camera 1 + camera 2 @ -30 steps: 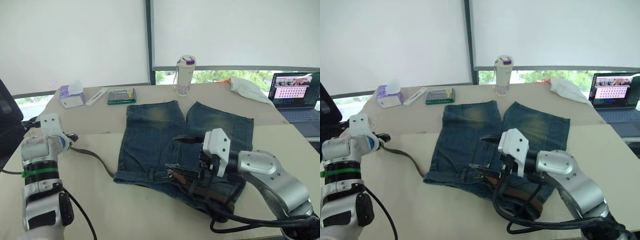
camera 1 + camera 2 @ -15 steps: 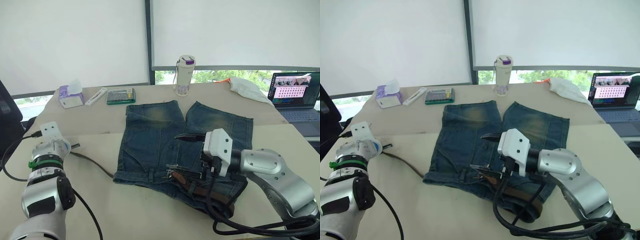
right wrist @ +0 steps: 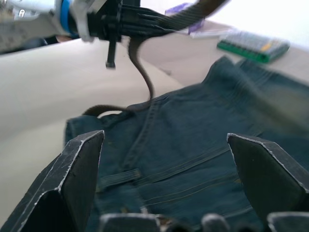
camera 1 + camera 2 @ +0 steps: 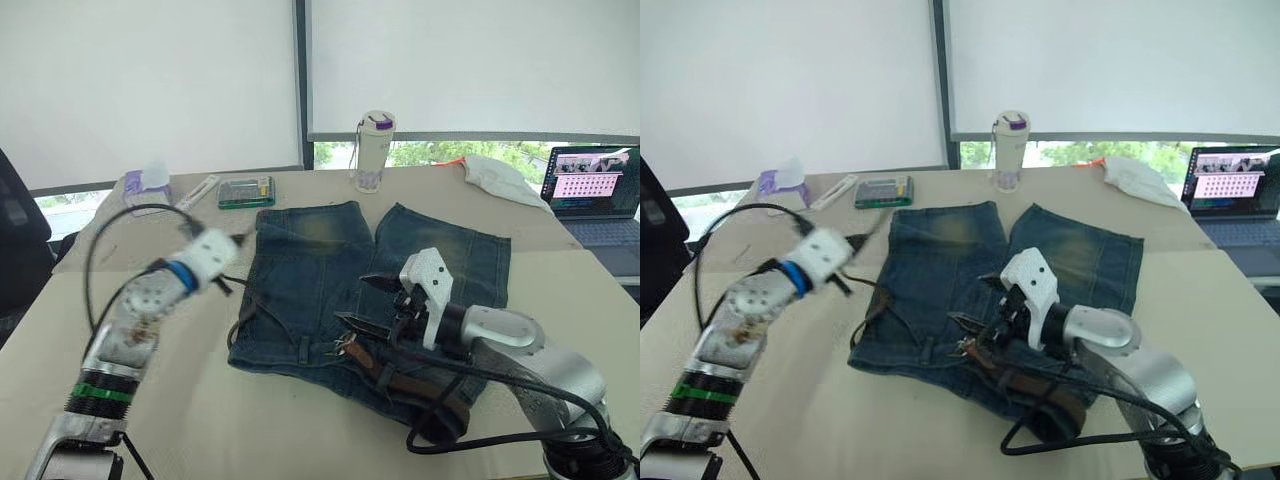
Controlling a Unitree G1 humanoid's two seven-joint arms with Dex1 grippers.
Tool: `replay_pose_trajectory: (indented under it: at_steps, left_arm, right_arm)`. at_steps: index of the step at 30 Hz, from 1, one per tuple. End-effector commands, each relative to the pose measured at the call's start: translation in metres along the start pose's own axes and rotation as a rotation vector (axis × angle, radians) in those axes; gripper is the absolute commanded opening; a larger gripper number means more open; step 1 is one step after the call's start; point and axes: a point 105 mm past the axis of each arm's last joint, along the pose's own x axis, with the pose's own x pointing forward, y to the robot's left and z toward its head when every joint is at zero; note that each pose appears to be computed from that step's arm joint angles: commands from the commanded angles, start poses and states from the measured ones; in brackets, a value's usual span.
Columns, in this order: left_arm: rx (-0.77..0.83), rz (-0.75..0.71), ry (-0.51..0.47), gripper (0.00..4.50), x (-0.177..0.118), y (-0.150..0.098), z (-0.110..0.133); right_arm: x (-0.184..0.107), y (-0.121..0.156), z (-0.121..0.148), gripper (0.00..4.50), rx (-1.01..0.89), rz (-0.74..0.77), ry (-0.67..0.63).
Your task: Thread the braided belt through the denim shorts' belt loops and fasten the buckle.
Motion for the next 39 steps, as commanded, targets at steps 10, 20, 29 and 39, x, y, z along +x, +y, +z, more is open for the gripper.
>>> replay_pose_trajectory:
  at_steps: [10, 20, 29, 39]
  left_arm:
    - [0.316, -0.222, -0.376, 0.02, 0.021, -0.05, 0.053]
    - [0.391, -0.251, -0.437, 0.0, 0.024, -0.057, 0.054]
    - [0.426, -0.267, -0.455, 0.0, 0.022, -0.064, 0.054]
    - [0.482, -0.235, -0.475, 0.0, 0.023, -0.062, 0.057]
  right_arm:
    - [-0.006, 0.003, 0.015, 4.5, 0.384, -0.08, -0.104]
    - [-0.004, 0.003, 0.019, 3.67, 0.466, -0.118, -0.113]
    - [-0.005, 0.001, 0.015, 0.55, 0.472, -0.136, -0.065]
    - [-0.002, -0.003, 0.009, 1.6, 0.536, -0.195, -0.061]
